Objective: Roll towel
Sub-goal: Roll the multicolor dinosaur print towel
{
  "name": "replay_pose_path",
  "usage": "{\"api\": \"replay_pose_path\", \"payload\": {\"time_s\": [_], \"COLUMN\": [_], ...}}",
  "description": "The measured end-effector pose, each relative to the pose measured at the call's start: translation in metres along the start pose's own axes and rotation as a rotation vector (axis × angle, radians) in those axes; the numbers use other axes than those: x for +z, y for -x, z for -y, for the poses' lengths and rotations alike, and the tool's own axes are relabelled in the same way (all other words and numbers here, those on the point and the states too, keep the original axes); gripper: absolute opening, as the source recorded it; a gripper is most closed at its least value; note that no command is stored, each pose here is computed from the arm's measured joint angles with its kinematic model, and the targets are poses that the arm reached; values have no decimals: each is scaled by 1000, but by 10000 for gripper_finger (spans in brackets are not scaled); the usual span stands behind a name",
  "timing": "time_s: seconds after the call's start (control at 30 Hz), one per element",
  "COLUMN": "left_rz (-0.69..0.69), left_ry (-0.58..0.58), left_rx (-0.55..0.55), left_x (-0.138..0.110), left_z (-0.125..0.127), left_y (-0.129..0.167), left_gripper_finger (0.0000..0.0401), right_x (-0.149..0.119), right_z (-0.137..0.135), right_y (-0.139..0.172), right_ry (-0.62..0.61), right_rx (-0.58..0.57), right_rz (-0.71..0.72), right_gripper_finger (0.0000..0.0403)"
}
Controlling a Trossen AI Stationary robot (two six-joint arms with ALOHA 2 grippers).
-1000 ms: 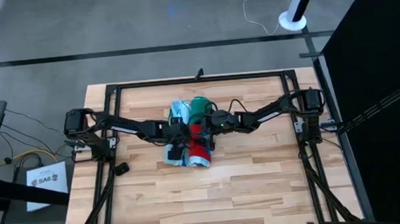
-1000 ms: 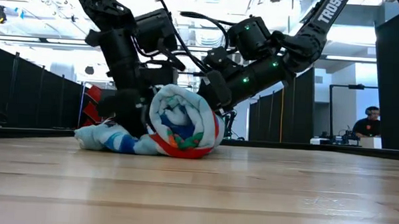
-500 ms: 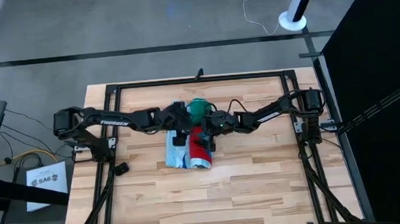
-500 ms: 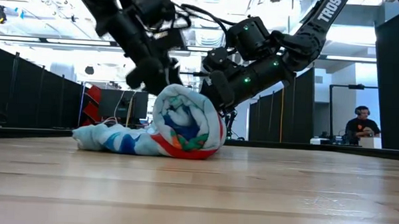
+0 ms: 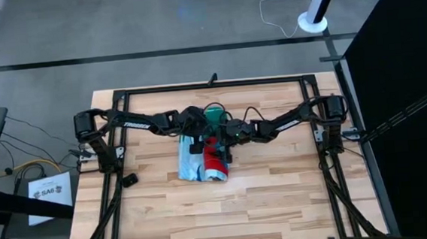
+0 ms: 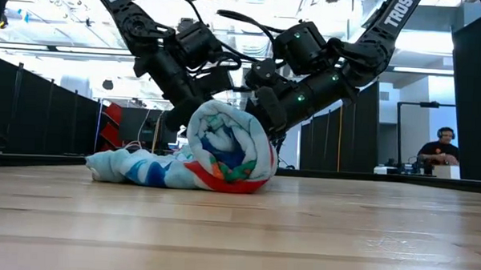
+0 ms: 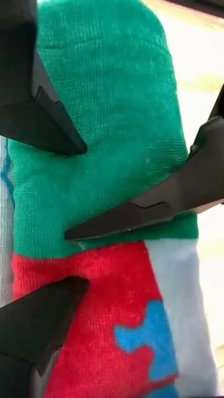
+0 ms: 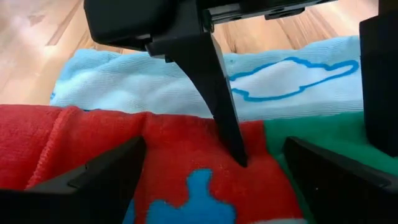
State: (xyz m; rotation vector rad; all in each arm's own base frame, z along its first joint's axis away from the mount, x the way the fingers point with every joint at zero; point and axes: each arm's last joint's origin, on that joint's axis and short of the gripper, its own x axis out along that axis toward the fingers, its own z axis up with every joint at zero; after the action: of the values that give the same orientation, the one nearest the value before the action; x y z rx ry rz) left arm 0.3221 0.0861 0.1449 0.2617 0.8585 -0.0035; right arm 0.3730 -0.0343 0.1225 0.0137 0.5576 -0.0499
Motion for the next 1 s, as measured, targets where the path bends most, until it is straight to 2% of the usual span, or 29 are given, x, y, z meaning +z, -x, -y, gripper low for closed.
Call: {"api": "replay_pose_path", "payload": {"time_s": [0.27,0.37,0.6,0.8,1.0], "left_rz": [-89,-81,13,12,15], "left_ry": [14,20,122,192,210], "left_rx": [-3,8,59,106,119], "left_x": [-12,-18,-36,-43,-45], "left_z": [-4,-2,6,7,7], "left_y": [-2,-3,-7,-8,-8], "left_gripper_finger": [324,324,324,324,324], "right_x": [15,19,23,35,24], "right_z": [-1,-1,-6,-24,-37], "right_y": [22,28,28,26,13], "right_ry": [23,30,-13,0,-3], "right_rx": [1,1,11,49,80], "right_rz": [-31,-29,7,50,44], "right_gripper_finger": [377,377,377,377,377]}}
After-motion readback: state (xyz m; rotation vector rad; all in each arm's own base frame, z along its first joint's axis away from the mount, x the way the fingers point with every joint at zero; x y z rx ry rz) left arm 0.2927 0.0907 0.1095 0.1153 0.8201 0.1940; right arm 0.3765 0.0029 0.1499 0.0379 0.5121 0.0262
